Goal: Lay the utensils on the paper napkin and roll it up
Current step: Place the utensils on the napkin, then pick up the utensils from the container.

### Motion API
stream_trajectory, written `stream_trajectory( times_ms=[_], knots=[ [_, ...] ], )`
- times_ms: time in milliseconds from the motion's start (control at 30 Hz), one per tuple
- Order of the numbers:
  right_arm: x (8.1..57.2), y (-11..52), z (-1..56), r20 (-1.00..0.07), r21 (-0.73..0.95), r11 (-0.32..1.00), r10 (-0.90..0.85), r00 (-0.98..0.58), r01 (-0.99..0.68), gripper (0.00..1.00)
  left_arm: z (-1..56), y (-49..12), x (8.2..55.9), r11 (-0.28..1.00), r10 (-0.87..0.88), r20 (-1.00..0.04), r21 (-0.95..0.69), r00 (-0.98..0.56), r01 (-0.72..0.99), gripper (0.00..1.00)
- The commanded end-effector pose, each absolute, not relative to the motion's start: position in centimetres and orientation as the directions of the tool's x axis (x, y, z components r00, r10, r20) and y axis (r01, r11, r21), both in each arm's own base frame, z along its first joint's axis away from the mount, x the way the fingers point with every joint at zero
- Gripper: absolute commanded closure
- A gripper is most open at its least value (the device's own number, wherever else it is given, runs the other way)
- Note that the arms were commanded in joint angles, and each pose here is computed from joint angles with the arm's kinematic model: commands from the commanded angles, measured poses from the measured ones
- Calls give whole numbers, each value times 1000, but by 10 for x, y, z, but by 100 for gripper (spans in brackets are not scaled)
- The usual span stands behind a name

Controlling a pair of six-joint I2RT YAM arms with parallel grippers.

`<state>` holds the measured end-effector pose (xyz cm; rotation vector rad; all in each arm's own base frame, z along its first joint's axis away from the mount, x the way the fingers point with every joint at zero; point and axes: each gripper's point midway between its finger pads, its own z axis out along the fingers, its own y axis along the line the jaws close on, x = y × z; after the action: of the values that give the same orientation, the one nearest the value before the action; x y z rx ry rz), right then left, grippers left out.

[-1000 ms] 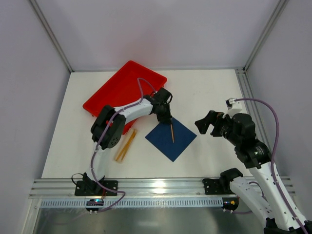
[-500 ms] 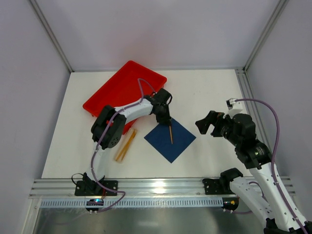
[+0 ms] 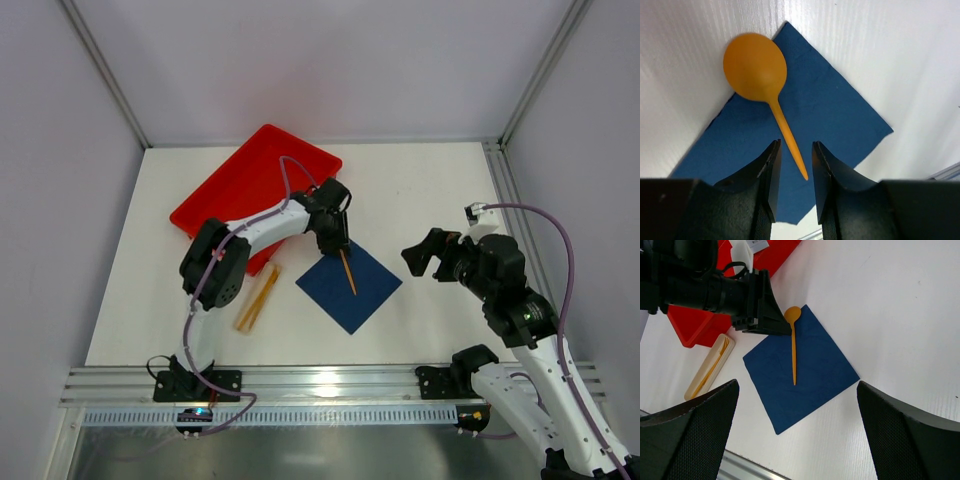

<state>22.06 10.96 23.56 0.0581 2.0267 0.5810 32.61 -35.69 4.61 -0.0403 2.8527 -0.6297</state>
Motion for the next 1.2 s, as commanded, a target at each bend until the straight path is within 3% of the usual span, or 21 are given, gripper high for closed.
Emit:
stream_trajectory(
  times_ms=[0, 133, 233, 400, 633, 1167],
  knots=[
    [223, 107, 256, -840, 416, 884, 285, -461, -212, 0, 111, -354, 330, 890, -64, -324, -447, -944, 93, 65],
    [222, 109, 257, -839, 421, 881, 287, -462, -218, 0, 131, -329, 324, 919, -33, -385, -375, -922, 124, 67],
    [222, 108, 257, -841, 418, 881, 284, -460, -220, 0, 149, -282, 319, 969, 51, -458, -193, -888, 155, 69],
    [222, 112, 248, -833, 425, 875, 280, -477, -230, 0, 157, -206, 296, 986, 168, -448, 57, -878, 159, 66],
    [222, 116, 252, -829, 438, 866, 284, -482, -242, 0, 128, -160, 274, 987, 158, -401, 55, -902, 149, 66],
    [218, 110, 252, -842, 418, 877, 277, -463, -235, 0, 63, -176, 288, 972, 230, -348, 37, -909, 232, 69]
  ],
)
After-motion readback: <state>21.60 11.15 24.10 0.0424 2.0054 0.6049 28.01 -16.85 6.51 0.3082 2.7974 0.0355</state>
